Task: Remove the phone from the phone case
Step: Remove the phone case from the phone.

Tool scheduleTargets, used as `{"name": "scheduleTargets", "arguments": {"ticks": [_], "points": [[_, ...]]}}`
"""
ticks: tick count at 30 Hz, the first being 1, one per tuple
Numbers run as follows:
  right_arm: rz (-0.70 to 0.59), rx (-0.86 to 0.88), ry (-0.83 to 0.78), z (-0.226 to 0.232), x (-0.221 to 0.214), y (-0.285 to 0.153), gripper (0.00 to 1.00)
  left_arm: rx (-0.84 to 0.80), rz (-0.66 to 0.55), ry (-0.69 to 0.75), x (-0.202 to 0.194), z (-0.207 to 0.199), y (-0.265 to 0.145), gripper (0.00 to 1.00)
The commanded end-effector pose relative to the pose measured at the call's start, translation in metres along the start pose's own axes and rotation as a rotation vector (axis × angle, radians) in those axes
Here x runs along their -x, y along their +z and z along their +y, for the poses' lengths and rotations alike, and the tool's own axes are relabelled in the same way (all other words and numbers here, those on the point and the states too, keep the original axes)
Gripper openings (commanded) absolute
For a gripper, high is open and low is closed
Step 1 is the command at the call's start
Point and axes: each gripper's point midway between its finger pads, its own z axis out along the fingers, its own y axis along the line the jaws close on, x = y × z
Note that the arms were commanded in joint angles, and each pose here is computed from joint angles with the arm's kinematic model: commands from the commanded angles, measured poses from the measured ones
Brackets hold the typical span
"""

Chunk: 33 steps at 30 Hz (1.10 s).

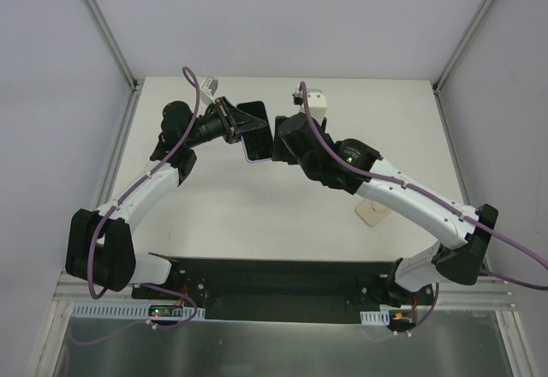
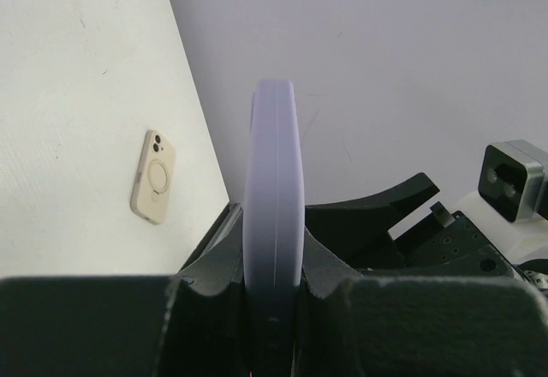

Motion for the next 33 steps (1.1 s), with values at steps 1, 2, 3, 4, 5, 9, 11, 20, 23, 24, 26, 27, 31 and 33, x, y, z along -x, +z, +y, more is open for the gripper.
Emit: {"name": "scheduleTargets", "arguments": {"ticks": [1, 2, 3, 4, 5, 9, 11, 20, 23, 24, 26, 27, 31, 33], "points": [[0.247, -0.168, -0.293, -0.048, -0.077, 0.022, 0.64, -0.308, 0.033, 0.169, -0.018, -0.121, -0.029, 0.0], [0.246, -0.16, -0.287, -0.047, -0.078, 0.023, 0.64, -0.313, 0.031, 0.172, -0.017, -0.123, -0.029, 0.0], [0.262, -0.154, -0.29, -0.047, -0.085, 0.025, 0.64, -0.315, 0.032, 0.173, -0.017, -0.124, -0.029, 0.0], [0.266, -0.15, -0.285, -0.047, -0.087, 0.026, 0.64, -0.318, 0.032, 0.172, -0.017, -0.126, -0.029, 0.0], [0.276, -0.152, -0.283, -0.048, -0.09, 0.028, 0.64, -0.323, 0.034, 0.174, -0.017, -0.127, -0.029, 0.0], [0.298, -0.194, -0.299, -0.057, -0.098, 0.033, 0.65, -0.33, 0.036, 0.171, -0.018, -0.131, -0.031, 0.0], [0.311, -0.234, -0.324, -0.064, -0.101, 0.033, 0.65, -0.334, 0.039, 0.17, -0.019, -0.133, -0.031, 0.0], [0.318, -0.117, -0.238, -0.053, -0.104, 0.02, 0.65, -0.315, 0.036, 0.186, -0.02, -0.13, -0.032, 0.0], [0.276, -0.036, -0.117, -0.041, -0.092, 0.006, 0.65, -0.309, 0.036, 0.176, -0.019, -0.125, -0.031, 0.0], [0.278, -0.025, -0.096, -0.043, -0.099, 0.004, 0.65, -0.309, 0.036, 0.178, -0.02, -0.125, -0.031, 0.0], [0.238, 0.053, -0.006, -0.031, -0.09, -0.003, 0.65, -0.309, 0.032, 0.173, -0.019, -0.123, -0.03, 0.0], [0.241, 0.057, 0.004, -0.031, -0.094, -0.002, 0.65, -0.31, 0.035, 0.168, -0.019, -0.123, -0.031, 0.0], [0.248, 0.094, 0.05, -0.025, -0.096, -0.002, 0.64, -0.311, 0.034, 0.163, -0.019, -0.122, -0.031, 0.0], [0.265, 0.125, 0.094, -0.02, -0.104, 0.002, 0.63, -0.312, 0.034, 0.164, -0.019, -0.122, -0.031, 0.0]]}}
